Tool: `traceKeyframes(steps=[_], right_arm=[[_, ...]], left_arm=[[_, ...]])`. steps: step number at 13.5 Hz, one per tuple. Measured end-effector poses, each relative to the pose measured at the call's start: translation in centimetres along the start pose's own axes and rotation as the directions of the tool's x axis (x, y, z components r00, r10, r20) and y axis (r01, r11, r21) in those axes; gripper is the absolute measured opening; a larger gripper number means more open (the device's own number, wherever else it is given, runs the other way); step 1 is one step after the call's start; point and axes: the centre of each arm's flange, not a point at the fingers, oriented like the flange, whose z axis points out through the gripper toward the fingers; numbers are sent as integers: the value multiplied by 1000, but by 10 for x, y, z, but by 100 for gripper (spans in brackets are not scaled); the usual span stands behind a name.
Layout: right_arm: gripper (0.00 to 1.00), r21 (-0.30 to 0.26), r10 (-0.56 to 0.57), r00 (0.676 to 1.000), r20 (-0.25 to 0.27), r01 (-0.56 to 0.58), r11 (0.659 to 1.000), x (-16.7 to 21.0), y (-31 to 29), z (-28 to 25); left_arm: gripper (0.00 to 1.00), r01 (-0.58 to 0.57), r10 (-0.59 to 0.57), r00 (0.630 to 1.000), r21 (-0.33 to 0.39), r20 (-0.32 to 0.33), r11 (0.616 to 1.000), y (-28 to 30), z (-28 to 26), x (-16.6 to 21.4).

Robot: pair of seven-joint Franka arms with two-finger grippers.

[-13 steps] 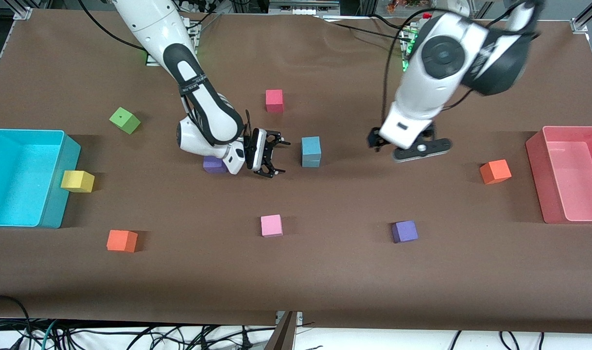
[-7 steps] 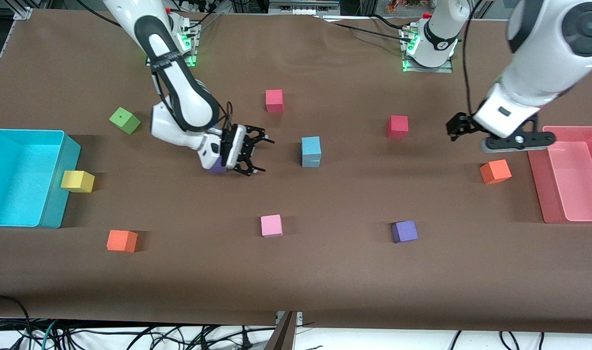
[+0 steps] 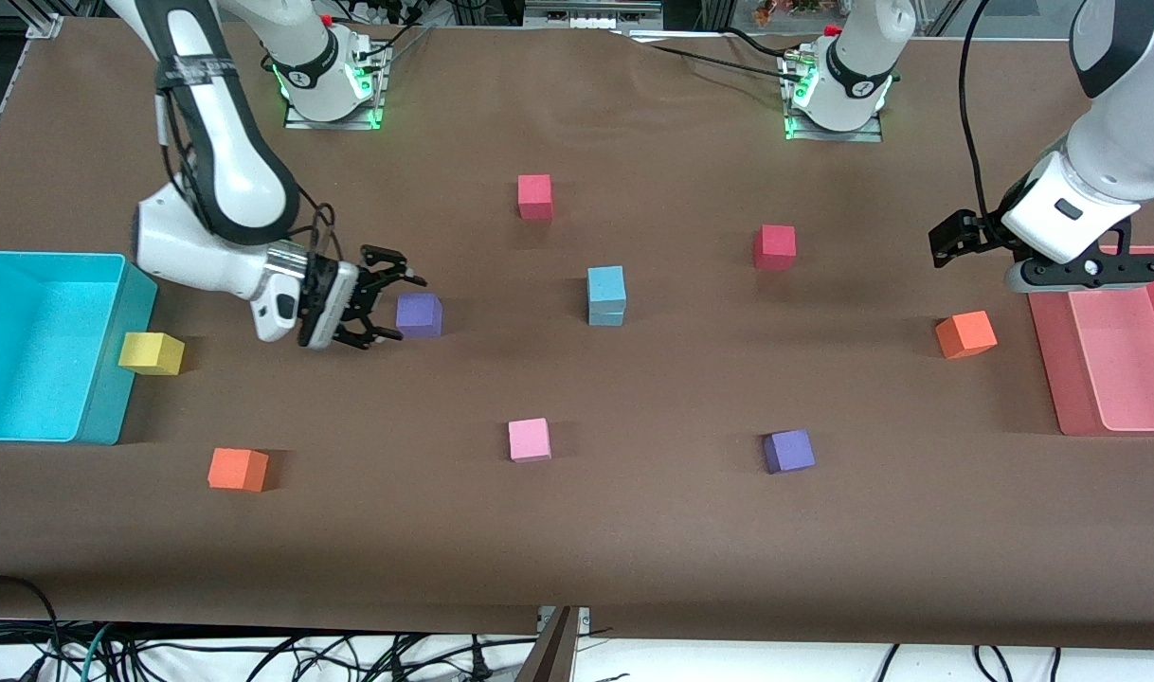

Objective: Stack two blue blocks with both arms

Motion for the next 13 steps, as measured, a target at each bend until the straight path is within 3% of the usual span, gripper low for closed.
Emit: traceKeyframes(steps=[3, 4, 6, 8, 11, 13], right_arm=[[100, -105, 157, 969, 191, -139, 985, 4, -1, -38], [100, -185, 240, 932, 272, -194, 963, 21, -8, -58], [100, -333, 362, 866, 344, -247, 910, 48, -22, -90], [100, -491, 492, 787, 373, -282, 824, 61, -31, -114], [100, -647, 682, 655, 325, -372, 666, 69, -43, -145], [100, -718, 729, 626, 275, -370, 589, 73, -40, -175]], left_arm=[[100, 6, -5, 1000, -42, 10, 999, 4, 0, -1], [100, 9, -8, 1000, -46, 11, 999, 3, 0, -1], [100, 17, -16, 1000, -47, 12, 999, -1, 1, 0], [100, 21, -21, 1000, -50, 4, 999, -4, -6, 0], [100, 22, -23, 1000, -50, -1, 998, -6, -21, -1], [100, 25, -25, 1000, -51, -5, 998, -7, -23, -1]])
